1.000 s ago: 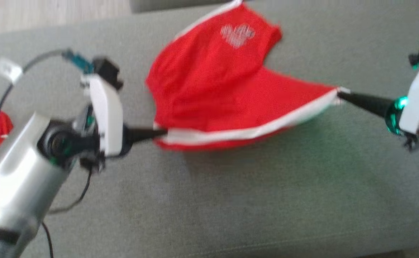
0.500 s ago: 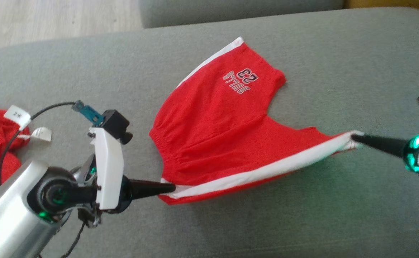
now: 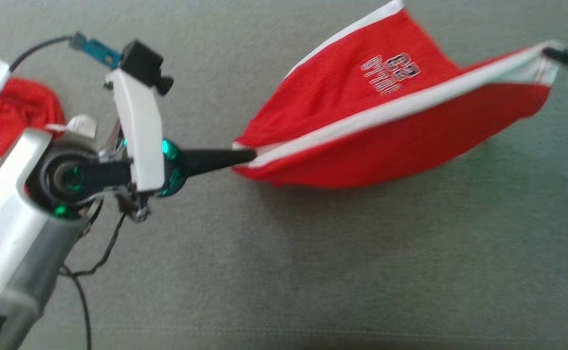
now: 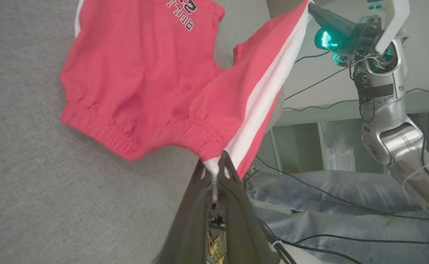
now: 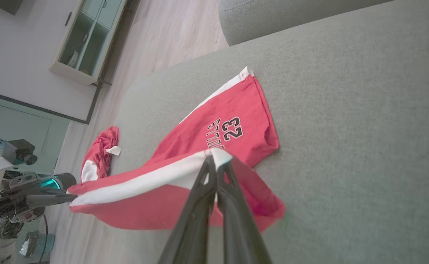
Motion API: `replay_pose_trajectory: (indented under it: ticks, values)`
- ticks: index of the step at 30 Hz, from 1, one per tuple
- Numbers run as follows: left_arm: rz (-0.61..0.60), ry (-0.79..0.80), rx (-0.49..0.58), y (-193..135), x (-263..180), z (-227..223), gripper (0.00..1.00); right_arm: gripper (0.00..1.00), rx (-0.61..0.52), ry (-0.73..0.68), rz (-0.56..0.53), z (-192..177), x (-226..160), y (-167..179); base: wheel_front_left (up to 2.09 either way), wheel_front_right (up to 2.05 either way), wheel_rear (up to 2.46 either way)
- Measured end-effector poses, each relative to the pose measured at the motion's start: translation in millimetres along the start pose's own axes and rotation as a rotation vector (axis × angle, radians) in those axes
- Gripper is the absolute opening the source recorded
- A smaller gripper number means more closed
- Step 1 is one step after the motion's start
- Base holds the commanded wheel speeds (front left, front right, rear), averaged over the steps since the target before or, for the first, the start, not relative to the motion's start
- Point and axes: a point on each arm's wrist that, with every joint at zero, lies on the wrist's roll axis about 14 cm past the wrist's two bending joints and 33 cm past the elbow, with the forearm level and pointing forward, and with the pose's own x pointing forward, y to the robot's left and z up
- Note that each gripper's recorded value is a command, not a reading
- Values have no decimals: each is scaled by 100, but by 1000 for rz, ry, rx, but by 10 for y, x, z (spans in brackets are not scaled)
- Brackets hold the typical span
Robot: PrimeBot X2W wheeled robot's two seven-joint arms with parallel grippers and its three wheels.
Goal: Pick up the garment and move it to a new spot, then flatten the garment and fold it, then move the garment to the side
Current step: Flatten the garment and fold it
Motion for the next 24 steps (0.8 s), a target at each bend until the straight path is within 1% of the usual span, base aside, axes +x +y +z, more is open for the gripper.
replay_pose_trajectory:
  ticks: [3,5,11,17,20,24]
  values:
    - [-12,-11,-60,98,60,73,0,0,1,26,0,155,253,-65,0,0,0]
    - [1,-16,-92,187,85,135,0,0,-5,41,3,252,427,-90,0,0,0]
    - [56,-49,-140,436,82,414,0,0,-32,75,29,503,945,-80,0,0,0]
    - [99,-39,-212,722,142,428,0,0,-41,133,-3,559,1369,-241,0,0,0]
    - [112,-26,-252,844,201,382,0,0,-34,150,0,551,1562,-273,0,0,0]
    - [130,-14,-272,979,248,360,0,0,-30,160,9,558,1752,-290,0,0,0]
